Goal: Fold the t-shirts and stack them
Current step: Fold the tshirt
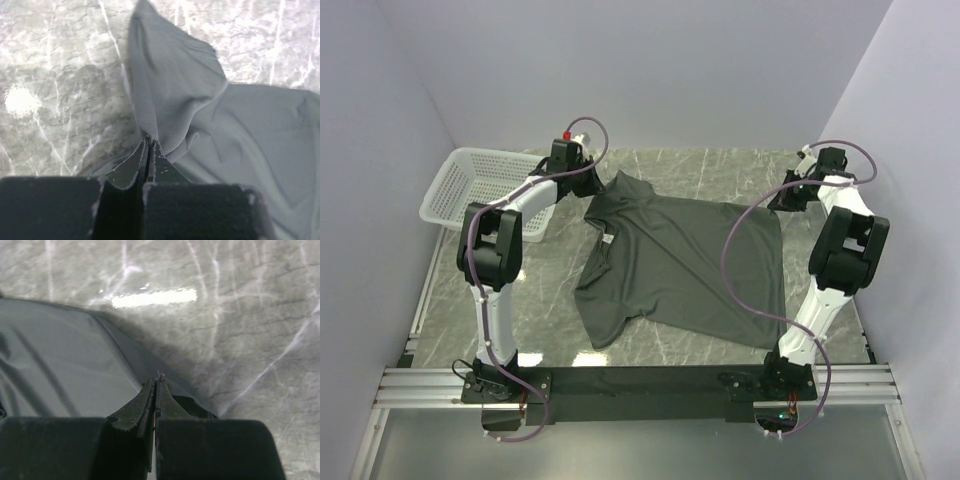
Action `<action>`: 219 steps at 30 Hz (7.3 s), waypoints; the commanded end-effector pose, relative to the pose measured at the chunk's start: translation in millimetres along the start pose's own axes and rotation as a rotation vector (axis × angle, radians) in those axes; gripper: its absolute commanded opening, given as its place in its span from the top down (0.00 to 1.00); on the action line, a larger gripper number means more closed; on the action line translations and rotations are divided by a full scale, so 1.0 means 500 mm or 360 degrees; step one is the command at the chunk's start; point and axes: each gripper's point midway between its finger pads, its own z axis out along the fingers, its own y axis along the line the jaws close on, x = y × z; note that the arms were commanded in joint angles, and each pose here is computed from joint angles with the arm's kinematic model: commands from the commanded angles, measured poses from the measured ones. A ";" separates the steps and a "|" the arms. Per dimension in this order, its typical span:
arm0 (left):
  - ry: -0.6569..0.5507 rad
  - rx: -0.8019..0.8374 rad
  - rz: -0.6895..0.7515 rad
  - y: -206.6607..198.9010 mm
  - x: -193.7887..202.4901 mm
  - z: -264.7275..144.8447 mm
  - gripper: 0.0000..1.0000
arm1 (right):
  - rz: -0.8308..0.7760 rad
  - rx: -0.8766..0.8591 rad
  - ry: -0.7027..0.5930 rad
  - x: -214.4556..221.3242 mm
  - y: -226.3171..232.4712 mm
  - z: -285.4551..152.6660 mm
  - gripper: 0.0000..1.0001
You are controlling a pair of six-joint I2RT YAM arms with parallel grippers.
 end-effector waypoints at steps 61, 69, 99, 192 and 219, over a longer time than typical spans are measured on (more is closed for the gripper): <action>0.0217 0.0079 0.0124 -0.030 0.157 -0.179 0.53 | -0.0023 -0.0161 0.0019 0.164 -0.051 -0.100 1.00; -0.0031 0.0163 0.0174 -0.101 -0.001 -0.141 0.45 | -0.0006 -0.0191 0.0050 0.171 -0.050 -0.085 1.00; 0.0305 -0.0041 0.0219 0.003 0.056 0.139 0.50 | -0.0002 -0.0215 0.0060 0.167 -0.042 -0.076 1.00; -0.0624 0.0297 0.0007 -0.123 -0.215 -0.044 0.99 | -0.0311 -0.0146 -0.0659 0.023 0.088 -0.178 1.00; -0.0523 0.0139 0.0120 -0.066 -0.238 0.072 0.99 | -0.0070 -0.0094 -0.0404 -0.054 0.037 -0.064 1.00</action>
